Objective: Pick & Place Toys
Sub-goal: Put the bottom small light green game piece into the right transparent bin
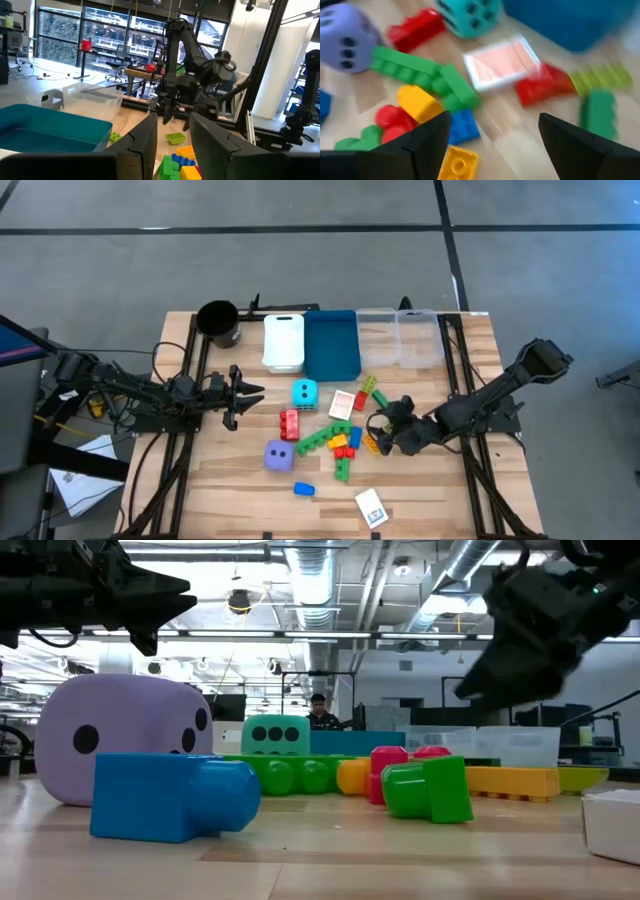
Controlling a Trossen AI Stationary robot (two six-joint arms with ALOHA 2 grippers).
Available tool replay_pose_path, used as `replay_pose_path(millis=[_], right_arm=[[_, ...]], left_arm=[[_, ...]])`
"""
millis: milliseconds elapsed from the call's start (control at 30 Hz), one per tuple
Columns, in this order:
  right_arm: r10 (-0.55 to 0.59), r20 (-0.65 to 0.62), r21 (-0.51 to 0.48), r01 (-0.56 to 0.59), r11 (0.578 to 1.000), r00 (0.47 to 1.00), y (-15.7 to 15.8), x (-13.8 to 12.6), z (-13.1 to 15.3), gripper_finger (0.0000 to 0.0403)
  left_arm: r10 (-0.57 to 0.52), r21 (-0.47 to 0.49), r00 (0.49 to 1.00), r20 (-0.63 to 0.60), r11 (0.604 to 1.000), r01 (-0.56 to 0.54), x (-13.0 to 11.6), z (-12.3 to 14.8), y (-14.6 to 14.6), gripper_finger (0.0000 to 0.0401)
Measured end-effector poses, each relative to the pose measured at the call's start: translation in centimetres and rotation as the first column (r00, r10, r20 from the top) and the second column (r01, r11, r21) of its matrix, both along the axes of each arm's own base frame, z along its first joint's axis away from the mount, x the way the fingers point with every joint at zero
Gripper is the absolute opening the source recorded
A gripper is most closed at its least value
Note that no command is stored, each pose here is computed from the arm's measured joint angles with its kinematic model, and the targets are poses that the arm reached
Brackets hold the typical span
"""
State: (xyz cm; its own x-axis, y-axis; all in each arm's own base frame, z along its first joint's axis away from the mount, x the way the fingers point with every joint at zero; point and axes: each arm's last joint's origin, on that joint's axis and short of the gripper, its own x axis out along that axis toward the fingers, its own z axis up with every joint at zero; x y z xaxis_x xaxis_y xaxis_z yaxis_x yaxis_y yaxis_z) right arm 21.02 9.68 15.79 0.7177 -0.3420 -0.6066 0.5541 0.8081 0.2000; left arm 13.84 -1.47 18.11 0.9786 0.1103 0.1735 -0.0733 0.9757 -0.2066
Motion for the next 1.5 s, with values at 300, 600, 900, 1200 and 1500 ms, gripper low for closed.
replay_pose_path(millis=[300, 600, 900, 1200, 1500], right_arm=[[-0.123, -0.065, 0.135, 0.131, 0.982, 0.990, 1.5, -2.4, -0.6, 0.0295], [-0.181, -0.135, 0.148, 0.201, 0.968, 0.974, 2.2, -4.7, -1.1, 0.0295], [-0.164, -0.230, 0.130, 0.197, 0.972, 0.959, 2.2, -4.5, -2.1, 0.0295], [-0.160, -0.360, 0.092, 0.206, 0.974, 0.919, 2.3, -3.5, -4.9, 0.0295], [-0.241, -0.403, 0.040, 0.280, 0.959, 0.883, 2.8, -2.6, -4.1, 0.0224]], left_arm=[[-0.003, 0.005, 1.000, -0.023, 1.000, 0.003, 0.0, -0.2, 0.0, 0.0108], [-0.003, 0.002, 1.000, -0.026, 1.000, 0.003, 0.0, -0.2, 0.0, 0.0108], [-0.002, 0.002, 1.000, -0.025, 1.000, 0.002, 0.0, -0.2, 0.0, 0.0108], [0.000, 0.003, 0.999, -0.036, 1.000, 0.000, 0.1, -0.4, 0.0, 0.0108], [0.000, 0.003, 0.999, -0.037, 1.000, 0.000, 0.1, -0.4, 0.0, 0.0108]])
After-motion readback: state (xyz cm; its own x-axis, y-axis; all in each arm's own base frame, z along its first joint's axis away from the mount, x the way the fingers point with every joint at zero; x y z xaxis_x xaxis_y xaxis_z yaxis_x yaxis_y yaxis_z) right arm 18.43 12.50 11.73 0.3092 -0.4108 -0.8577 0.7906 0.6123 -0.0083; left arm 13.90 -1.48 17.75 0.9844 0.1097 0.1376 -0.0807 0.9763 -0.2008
